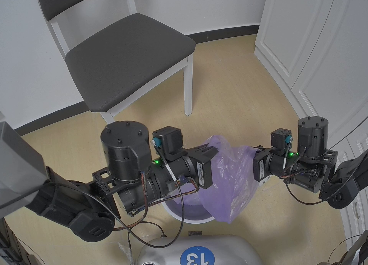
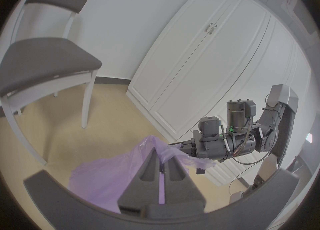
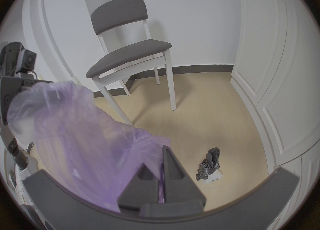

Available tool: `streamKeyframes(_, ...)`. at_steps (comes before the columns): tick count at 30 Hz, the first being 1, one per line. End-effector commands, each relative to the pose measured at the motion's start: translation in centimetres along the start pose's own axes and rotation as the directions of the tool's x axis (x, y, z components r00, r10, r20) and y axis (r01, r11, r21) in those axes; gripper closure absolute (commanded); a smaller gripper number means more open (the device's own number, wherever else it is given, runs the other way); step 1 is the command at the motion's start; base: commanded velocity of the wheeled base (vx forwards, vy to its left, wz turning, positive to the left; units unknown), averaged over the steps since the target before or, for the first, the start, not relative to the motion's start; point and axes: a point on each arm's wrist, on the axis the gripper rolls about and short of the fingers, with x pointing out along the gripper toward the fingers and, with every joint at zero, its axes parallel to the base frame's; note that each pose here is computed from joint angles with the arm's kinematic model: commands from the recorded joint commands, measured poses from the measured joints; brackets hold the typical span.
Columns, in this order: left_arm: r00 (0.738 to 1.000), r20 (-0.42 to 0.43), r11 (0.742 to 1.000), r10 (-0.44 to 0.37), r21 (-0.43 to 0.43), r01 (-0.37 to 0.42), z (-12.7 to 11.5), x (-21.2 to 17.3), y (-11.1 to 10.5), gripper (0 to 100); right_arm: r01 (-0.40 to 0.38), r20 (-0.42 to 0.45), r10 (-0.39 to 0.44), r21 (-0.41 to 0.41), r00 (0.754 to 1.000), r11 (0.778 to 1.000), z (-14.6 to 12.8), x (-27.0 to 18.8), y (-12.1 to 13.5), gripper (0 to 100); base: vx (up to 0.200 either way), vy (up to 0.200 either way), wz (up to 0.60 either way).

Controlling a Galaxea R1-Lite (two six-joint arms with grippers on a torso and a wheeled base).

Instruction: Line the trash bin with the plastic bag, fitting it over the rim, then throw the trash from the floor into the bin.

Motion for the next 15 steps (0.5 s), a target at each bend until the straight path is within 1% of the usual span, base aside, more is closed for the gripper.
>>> streamKeyframes(1,0.998,-0.062,0.999,0.021,-0.039,-0.024,-3.2,1.1,1.5,100,-0.019,0.014,0.019,-0.015,1.000,1.000,0.3,-0.6,0.7,100,0.000,0.000,0.00)
streamKeyframes(4,0.998,-0.058,0.998,0.034,-0.042,-0.037,-4.4,0.8,2.3,100,-0.026,0.011,0.026,-0.031,1.000,0.999,0.3,-0.4,1.0,100,0.000,0.000,0.00)
streamKeyframes(5,0.998,-0.057,0.998,0.036,-0.042,-0.038,-4.5,0.8,2.4,100,-0.027,0.011,0.028,-0.032,1.000,0.999,0.3,-0.3,1.1,100,0.000,0.000,0.00)
streamKeyframes(6,0.997,-0.051,0.997,0.055,-0.044,-0.057,-5.1,0.3,3.3,100,-0.037,0.019,0.038,-0.043,0.999,0.998,0.6,-0.2,1.5,100,0.000,0.000,0.00)
streamKeyframes(8,0.997,-0.039,0.996,0.073,-0.048,-0.075,-5.5,-0.3,4.4,100,-0.045,0.030,0.047,-0.047,0.998,0.998,0.9,0.0,1.8,100,0.000,0.000,0.00)
streamKeyframes(10,0.996,-0.036,0.994,0.080,-0.069,-0.082,-5.9,-0.9,6.7,100,-0.046,0.053,0.048,-0.042,0.997,0.998,1.5,0.9,2.2,100,0.000,0.000,0.00)
streamKeyframes(11,0.996,-0.035,0.993,0.078,-0.087,-0.081,-6.1,-1.2,8.5,100,-0.048,0.058,0.050,-0.038,0.997,0.998,1.7,1.3,2.5,100,0.000,0.000,0.00)
streamKeyframes(12,0.997,-0.032,0.993,0.074,-0.095,-0.076,-6.3,-1.5,9.6,100,-0.047,0.061,0.049,-0.038,0.997,0.998,1.8,1.6,2.7,100,0.000,0.000,0.00)
streamKeyframes(14,0.997,-0.003,0.992,0.079,-0.096,-0.079,-6.3,-1.8,11.7,100,-0.036,0.064,0.039,-0.036,0.997,0.999,1.9,1.9,2.7,100,0.000,0.000,0.00)
streamKeyframes(15,0.997,0.006,0.992,0.081,-0.095,-0.080,-6.4,-2.0,12.3,100,-0.037,0.061,0.039,-0.037,0.997,0.999,1.9,2.0,2.8,100,0.000,0.000,0.00)
